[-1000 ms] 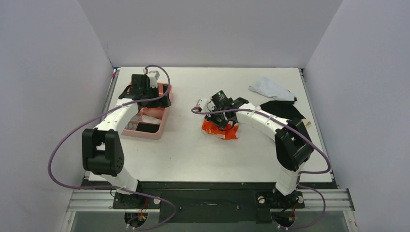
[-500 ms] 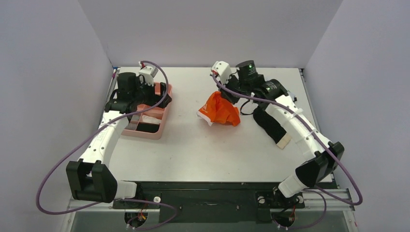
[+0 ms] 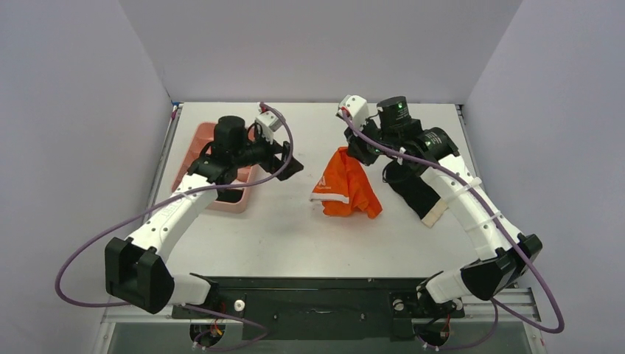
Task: Roll the underwear
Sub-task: Flatten out the underwear at the center of the board.
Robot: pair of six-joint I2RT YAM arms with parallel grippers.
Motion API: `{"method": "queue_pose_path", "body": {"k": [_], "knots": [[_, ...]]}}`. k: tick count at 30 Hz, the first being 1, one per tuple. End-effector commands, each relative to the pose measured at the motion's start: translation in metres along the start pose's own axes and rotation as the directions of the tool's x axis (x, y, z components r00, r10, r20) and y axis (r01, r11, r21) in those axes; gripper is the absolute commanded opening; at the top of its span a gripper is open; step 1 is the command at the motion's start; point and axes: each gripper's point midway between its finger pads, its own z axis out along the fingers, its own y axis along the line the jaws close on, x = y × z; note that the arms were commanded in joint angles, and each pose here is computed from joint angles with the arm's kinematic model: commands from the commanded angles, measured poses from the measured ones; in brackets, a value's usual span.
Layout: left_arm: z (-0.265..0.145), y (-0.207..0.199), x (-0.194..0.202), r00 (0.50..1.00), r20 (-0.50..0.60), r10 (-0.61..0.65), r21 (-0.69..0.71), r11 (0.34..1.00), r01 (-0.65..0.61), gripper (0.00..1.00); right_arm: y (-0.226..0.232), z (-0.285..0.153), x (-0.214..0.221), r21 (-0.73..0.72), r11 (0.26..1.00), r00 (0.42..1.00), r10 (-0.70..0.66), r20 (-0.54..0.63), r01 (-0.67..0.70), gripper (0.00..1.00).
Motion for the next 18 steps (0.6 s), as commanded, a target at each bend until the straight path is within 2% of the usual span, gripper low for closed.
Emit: {"method": "queue_pose_path", "body": {"k": [1,5,7,12,18], "knots": [[0.017,-0.041,-0.037,0.991,0.128,-0.041,0.165,0.986,0.020,0.97,-0.005,0.019,0.008,-0.017,0.997,0.997,0.074,-0.009,-0.074,0.00],[0.035,-0.067,-0.052,0.983,0.154,-0.100,0.260,0.964,0.057,0.97,-0.016,0.031,0.015,-0.027,0.990,0.990,0.139,-0.023,-0.140,0.00],[0.044,-0.073,-0.053,0.982,0.151,-0.113,0.266,0.962,0.070,0.97,-0.021,0.032,0.016,-0.032,0.985,0.985,0.169,-0.020,-0.170,0.00],[0.068,-0.073,-0.028,0.988,0.097,-0.123,0.192,0.976,0.103,0.97,-0.038,0.031,0.017,-0.011,0.970,0.970,0.242,0.000,-0.242,0.00],[0.087,-0.090,0.010,1.000,0.020,0.010,0.115,0.993,-0.012,0.97,-0.066,0.033,0.025,0.048,0.939,0.940,0.341,0.013,-0.341,0.00]]}}
